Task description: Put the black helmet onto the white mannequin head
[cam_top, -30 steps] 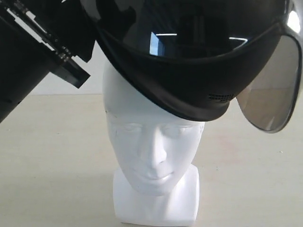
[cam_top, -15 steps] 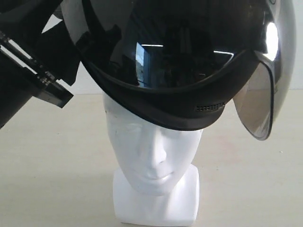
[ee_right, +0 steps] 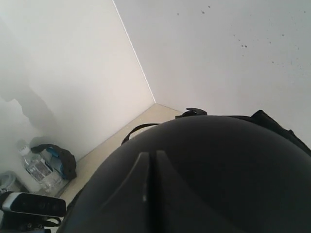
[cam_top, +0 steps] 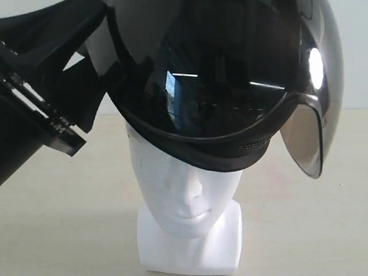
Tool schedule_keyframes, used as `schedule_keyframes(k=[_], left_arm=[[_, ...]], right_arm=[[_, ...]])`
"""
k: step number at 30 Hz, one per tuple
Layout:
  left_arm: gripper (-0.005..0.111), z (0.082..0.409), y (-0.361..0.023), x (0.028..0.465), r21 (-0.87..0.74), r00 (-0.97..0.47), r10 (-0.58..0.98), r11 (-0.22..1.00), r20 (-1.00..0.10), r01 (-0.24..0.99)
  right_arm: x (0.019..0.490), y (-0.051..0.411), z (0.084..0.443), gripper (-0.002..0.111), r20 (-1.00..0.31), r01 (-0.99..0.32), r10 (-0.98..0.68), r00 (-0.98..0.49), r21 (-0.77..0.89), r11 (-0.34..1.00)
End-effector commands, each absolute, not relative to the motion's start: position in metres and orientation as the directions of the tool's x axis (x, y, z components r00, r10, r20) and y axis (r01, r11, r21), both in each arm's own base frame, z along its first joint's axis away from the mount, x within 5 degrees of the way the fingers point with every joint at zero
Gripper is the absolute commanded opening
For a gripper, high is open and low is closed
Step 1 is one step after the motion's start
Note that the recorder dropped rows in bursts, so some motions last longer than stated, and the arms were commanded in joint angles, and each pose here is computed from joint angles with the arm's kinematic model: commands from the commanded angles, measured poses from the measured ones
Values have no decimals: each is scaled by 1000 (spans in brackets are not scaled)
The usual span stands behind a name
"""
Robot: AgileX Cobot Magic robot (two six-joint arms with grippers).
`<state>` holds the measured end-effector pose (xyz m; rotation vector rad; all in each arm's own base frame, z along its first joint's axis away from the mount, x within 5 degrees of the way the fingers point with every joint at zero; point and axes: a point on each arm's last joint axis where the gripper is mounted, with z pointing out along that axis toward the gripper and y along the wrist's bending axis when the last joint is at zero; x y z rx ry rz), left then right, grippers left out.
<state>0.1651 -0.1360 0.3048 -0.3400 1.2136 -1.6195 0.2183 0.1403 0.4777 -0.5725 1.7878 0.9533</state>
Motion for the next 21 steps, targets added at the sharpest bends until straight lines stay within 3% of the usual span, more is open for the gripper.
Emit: schedule_keyframes(k=[1, 15, 21], left_arm=[[4, 313, -118, 162, -784, -274, -914, 70, -297, 616], [4, 283, -106, 158, -844, -256, -920, 126, -296, 522], [4, 282, -111, 155, -822, -290, -893, 138, -345, 552]], right_arm=[[224, 145, 451, 0, -873, -740, -113, -475, 326, 589], [239, 151, 430, 0, -819, -720, -180, -545, 348, 600], [238, 151, 421, 0, -792, -712, -204, -576, 363, 601]])
